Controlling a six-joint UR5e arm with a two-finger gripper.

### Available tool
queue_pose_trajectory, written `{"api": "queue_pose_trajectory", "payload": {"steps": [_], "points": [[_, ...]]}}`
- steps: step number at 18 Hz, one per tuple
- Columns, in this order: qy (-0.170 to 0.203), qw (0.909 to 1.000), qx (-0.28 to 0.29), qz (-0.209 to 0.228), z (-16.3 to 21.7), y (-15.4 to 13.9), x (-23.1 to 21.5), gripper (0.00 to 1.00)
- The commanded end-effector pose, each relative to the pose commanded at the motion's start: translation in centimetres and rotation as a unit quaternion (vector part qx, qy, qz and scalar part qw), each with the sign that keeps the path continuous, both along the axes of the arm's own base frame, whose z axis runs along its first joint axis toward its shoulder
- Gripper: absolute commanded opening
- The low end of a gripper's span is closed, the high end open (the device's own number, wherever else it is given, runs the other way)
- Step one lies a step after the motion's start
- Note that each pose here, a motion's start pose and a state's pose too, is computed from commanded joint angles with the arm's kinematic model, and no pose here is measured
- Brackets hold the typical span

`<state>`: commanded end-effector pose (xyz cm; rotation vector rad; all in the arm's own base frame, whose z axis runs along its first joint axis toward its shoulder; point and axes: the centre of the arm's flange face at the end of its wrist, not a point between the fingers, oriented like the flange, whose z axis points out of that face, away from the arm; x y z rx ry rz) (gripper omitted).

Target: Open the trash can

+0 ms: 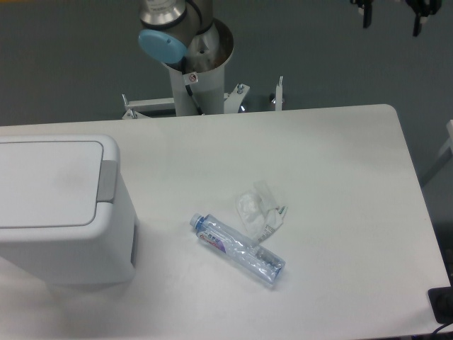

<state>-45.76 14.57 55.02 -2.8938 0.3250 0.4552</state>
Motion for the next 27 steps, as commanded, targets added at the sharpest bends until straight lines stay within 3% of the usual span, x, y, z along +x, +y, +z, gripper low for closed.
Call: {"api": "queue_pose_trajectory", "payload": {"steps": [4, 7, 12, 14, 15, 18, 20, 21, 27], "points": [[0.0, 1.0, 0.001, -0.003, 0.0, 0.4, 0.1, 1.0], [-0.01, 0.999, 0.018, 0.04, 0.2, 1.1, 0.4, 1.0], [-0.063, 0.9866, 0.071, 0.133, -0.3, 9.1, 3.4, 1.0], [-0.085, 0.9787, 0.092, 0.163, -0.9, 13.8, 5.2, 1.0], [-0.101, 0.973, 0.098, 0.183, -1.1, 15.5, 6.0, 1.0], [-0.169, 0.9401, 0.141, 0.26, -1.4, 21.5, 9.4, 1.0], [-0.23, 0.8985, 0.178, 0.329, -1.2, 23.6, 9.7, 1.0], [-0.252, 0.8831, 0.189, 0.347, -1.0, 24.9, 9.9, 1.0], [-0.275, 0.8797, 0.203, 0.33, -2.4, 33.4, 14.2, 1.0]]}}
